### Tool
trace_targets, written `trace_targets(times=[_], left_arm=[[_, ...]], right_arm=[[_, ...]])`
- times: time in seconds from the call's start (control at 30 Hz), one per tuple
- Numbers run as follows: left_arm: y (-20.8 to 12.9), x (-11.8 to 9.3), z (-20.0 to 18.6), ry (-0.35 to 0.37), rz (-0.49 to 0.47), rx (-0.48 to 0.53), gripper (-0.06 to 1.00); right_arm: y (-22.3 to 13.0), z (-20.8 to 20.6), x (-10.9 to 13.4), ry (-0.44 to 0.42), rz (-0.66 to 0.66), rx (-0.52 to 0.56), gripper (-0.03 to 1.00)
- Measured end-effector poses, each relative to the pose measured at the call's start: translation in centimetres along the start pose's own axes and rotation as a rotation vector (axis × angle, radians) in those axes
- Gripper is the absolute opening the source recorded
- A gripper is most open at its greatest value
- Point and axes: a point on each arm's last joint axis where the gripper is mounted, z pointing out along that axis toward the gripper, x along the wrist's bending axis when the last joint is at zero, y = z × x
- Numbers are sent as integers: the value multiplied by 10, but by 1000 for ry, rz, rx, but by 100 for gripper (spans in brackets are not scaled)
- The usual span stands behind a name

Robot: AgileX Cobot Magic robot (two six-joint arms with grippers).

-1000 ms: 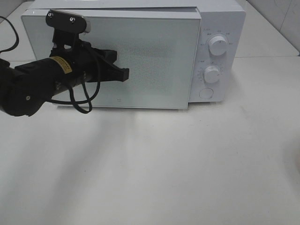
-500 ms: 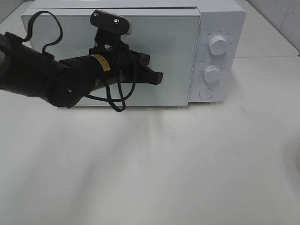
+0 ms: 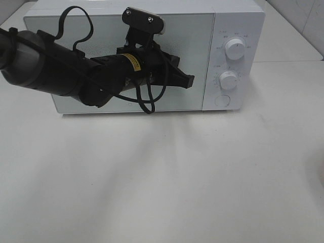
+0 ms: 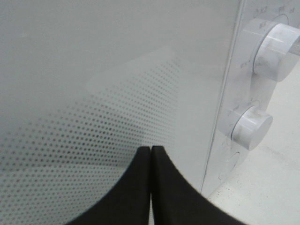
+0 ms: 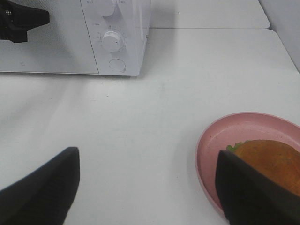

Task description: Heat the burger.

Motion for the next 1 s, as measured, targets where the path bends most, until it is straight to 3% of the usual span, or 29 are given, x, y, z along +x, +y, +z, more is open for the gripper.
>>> trace_targets(times=[0.27, 0.47, 0.63, 0.7, 0.73, 0.77, 0.8, 0.83, 0.87, 0.9, 0.93, 1.0], left_arm=[[12, -13, -5, -5, -60, 42, 0], [30, -26, -22, -35, -55, 70, 0], [34, -30, -43, -53, -56, 180, 6], [36, -30, -54, -63, -56, 266, 26], [36, -30, -54, -63, -56, 266, 26], [38, -31, -61, -69, -55, 316, 49], [38, -31, -61, -69, -55, 316, 49], [41, -31, -67, -75, -54, 357, 61], [40, -31, -70, -77, -53, 389, 82], [40, -31, -70, -77, -53, 389, 82], [39, -31, -77, -84, -51, 451, 92], [39, -32, -80, -87, -50, 485, 95]], right_arm=[[0, 0, 0, 0, 0, 0, 76], [0, 0, 0, 0, 0, 0, 76], [0, 0, 0, 0, 0, 0, 76], [0, 0, 0, 0, 0, 0, 76], [0, 0, 0, 0, 0, 0, 76], [0, 0, 0, 0, 0, 0, 76], [0, 0, 0, 0, 0, 0, 76], [0, 0, 0, 0, 0, 0, 76], [0, 0, 0, 0, 0, 0, 76], [0, 0, 0, 0, 0, 0, 76], [0, 0, 0, 0, 0, 0, 76], [0, 0, 0, 0, 0, 0, 76]])
